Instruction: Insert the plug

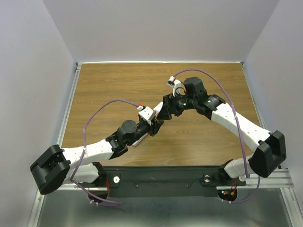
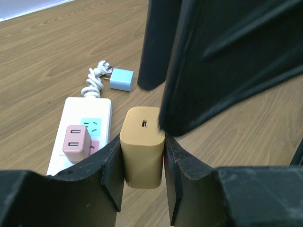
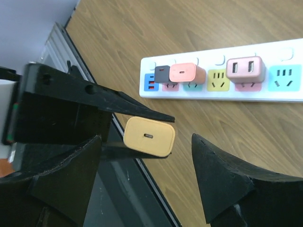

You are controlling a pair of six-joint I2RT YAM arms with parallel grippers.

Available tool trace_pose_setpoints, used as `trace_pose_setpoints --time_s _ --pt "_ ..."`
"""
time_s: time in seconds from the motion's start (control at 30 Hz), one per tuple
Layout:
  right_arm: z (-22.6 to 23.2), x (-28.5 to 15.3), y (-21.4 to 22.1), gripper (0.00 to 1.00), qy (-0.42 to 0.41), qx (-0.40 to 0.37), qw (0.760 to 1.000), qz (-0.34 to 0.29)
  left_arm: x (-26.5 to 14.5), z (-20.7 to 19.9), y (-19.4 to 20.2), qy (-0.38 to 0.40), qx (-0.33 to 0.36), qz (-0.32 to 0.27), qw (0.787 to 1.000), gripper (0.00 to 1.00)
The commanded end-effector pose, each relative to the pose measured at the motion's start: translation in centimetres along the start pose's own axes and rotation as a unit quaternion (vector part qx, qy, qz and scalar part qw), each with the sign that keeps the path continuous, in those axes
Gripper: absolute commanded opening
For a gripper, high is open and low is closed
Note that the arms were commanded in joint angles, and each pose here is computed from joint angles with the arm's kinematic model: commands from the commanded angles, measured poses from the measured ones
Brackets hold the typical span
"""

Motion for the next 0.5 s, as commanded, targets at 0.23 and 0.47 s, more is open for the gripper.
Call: trace_pose_setpoints --time_s 0.23,0.47 --pt "0.6 2.6 0.8 0.81 0.006 -0.024 0.999 0.029 0.9 0.0 -4.0 -0.008 0.011 -0.054 0.998 0.0" --pt "-0.5 2.6 2.0 0.73 0.026 -0.013 0.998 0.051 0.7 0.7 -3.6 -0.029 0.018 -0.046 0.998 0.0"
Point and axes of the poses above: each gripper's point midway between its finger pads, its own x axis out along the fingers, its own z axis along the line the jaws close on, y = z × x, the point moved 1 cm from there along -x, back along the fingers, and after that the axes turned 11 degrees about x, right-handed, at the moved point
